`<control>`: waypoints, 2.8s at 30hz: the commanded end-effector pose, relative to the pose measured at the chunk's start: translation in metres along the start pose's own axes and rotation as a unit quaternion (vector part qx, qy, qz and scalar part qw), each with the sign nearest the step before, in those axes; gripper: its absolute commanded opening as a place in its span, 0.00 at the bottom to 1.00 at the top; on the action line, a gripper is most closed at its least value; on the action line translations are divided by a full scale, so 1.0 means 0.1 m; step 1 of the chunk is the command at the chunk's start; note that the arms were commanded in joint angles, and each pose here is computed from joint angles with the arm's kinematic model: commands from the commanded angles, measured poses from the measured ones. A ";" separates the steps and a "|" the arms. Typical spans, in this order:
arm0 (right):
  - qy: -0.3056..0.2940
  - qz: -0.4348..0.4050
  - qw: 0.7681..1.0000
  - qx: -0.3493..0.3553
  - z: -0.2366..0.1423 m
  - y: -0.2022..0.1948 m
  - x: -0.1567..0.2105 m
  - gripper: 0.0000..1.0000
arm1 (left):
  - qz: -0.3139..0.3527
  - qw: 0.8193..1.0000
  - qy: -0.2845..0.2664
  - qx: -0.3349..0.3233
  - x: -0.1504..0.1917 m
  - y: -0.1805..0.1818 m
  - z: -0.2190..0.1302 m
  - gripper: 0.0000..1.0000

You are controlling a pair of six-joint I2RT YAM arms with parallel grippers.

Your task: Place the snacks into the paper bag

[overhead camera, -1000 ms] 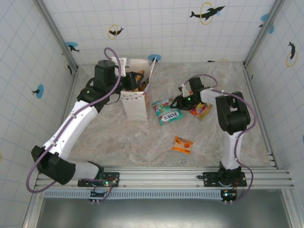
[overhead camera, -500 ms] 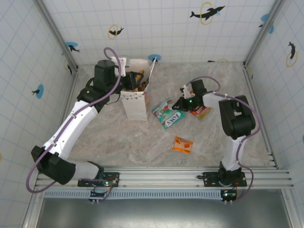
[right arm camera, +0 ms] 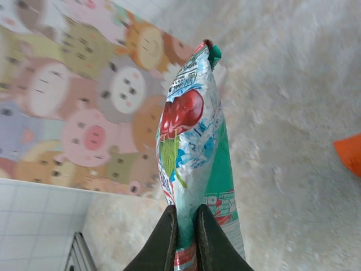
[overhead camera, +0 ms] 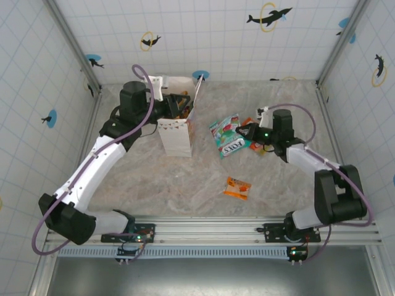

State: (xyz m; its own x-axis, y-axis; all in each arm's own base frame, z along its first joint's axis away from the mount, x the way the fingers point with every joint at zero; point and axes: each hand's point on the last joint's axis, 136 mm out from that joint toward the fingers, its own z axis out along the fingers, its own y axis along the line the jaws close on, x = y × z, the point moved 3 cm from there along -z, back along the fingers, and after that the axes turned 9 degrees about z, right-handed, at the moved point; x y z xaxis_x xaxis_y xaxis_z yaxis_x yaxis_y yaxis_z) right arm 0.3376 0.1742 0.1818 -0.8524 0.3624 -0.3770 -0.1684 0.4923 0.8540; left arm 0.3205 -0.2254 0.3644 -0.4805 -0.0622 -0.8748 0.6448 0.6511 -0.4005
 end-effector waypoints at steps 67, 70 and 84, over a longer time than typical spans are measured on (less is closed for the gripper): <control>-0.101 -0.062 0.977 -0.175 -0.35 1.59 -0.23 0.52 | 0.118 0.979 -0.029 -0.161 -0.81 0.01 -0.50 0.00; -0.097 -0.061 0.980 -0.165 -0.33 1.52 -0.21 0.52 | 0.127 0.971 0.000 -0.201 -0.81 0.13 -0.49 0.00; -0.078 -0.050 0.986 -0.139 -0.30 1.34 -0.13 0.52 | 0.202 0.902 0.183 -0.336 -0.43 0.84 -0.17 0.00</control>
State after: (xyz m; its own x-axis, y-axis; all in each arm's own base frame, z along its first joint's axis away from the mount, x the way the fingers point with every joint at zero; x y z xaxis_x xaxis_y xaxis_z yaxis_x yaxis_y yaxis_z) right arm 0.3172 0.2164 0.3138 -0.7471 0.4555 -0.4841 -0.3870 0.2941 0.8739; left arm 0.3813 -0.1714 0.3589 -0.5639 0.3974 -0.7240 0.4055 0.8969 0.1765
